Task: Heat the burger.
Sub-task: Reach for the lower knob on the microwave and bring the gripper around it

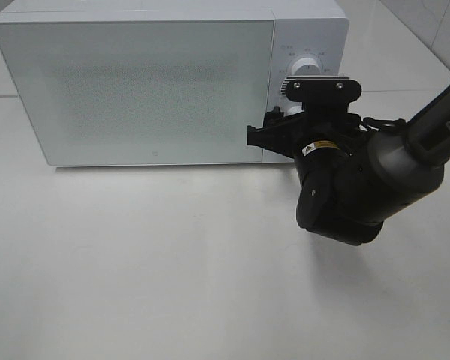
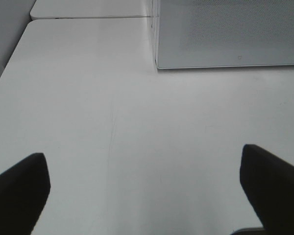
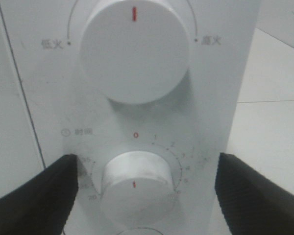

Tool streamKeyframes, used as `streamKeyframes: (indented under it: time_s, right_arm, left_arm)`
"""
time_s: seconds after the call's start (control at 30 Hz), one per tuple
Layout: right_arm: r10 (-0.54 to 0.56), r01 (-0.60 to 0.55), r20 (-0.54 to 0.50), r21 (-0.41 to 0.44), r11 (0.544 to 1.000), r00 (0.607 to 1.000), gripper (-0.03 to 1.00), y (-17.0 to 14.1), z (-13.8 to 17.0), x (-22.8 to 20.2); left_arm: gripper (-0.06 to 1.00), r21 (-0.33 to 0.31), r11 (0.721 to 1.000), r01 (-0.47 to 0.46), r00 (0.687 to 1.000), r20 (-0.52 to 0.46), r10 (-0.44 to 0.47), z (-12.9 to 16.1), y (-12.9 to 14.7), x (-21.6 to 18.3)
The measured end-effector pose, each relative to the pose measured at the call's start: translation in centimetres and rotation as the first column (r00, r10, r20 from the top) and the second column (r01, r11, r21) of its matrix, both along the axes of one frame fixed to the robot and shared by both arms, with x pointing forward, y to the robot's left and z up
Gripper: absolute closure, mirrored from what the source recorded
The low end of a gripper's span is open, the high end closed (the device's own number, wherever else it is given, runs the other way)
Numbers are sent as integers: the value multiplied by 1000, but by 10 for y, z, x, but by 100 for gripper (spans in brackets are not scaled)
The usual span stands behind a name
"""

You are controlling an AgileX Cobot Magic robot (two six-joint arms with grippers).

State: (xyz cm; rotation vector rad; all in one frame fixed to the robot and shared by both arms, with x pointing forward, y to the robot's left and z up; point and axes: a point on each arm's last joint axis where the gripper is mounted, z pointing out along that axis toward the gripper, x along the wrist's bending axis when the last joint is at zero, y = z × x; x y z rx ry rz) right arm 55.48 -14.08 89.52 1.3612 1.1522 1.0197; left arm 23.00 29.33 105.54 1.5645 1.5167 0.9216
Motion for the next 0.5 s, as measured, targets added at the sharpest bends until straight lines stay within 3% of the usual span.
streamKeyframes:
  time_s: [0.37,0.5]
  right_arm:
    - [-5,5,-1,2,1000,1000,29,0,0,0]
    - [-5,5,-1,2,1000,1000,38,0,0,0]
  left_arm:
    - [-3,0,1000,0,1000,0,0,0,0,0]
    - [-3,0,1000,0,1000,0,0,0,0,0]
